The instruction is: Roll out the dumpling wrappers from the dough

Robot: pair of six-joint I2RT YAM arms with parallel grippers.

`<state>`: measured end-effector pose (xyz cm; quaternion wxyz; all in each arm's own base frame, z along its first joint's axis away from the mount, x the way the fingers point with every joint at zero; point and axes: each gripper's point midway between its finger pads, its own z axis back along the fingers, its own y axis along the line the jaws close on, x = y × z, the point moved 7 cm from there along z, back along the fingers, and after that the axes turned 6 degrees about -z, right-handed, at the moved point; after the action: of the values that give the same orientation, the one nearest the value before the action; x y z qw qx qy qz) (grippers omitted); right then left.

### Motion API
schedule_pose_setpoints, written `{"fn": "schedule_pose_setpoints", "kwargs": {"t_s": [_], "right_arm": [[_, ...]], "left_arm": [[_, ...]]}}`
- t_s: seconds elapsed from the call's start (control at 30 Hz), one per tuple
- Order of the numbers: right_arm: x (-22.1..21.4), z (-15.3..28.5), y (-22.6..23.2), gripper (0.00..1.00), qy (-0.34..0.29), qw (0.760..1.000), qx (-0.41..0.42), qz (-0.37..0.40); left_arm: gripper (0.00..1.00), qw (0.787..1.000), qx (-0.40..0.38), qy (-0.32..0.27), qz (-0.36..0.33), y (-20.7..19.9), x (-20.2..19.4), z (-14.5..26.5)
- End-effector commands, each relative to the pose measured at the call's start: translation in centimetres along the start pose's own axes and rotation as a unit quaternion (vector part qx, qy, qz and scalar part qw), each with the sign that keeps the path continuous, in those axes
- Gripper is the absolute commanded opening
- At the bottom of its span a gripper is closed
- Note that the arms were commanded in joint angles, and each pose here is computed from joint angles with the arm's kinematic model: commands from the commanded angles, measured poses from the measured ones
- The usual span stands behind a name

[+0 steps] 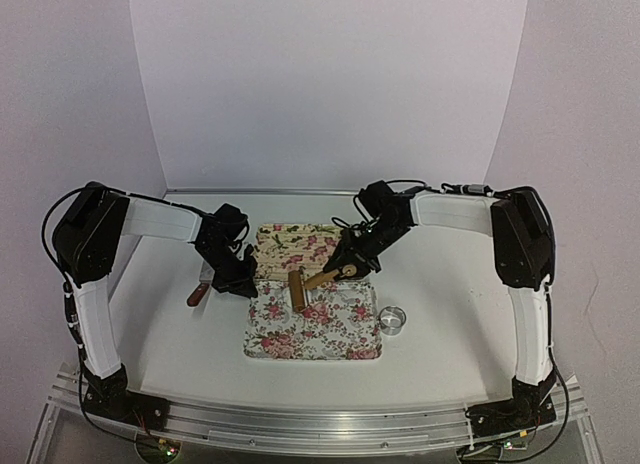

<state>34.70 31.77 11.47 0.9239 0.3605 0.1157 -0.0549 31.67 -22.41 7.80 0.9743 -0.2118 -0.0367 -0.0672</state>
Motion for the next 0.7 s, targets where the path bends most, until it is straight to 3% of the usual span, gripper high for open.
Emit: {"fn": "schedule_pose_setpoints", "kwargs": {"t_s": [0.0, 0.67], "right_arm": [[-2.0, 0.8, -19.8, 0.0, -0.03, 0.856, -0.486, -0.177], [-2.9, 1.1, -21.2, 0.0, -0.029, 0.839, -0.514, -0.177]], "left_arm": [[0.0, 0.991, 0.128, 0.026, 0.04, 6.0, -0.9, -0.7], [0.0, 0.991, 0.126, 0.021, 0.042, 6.6, -0.3, -0.4]]}}
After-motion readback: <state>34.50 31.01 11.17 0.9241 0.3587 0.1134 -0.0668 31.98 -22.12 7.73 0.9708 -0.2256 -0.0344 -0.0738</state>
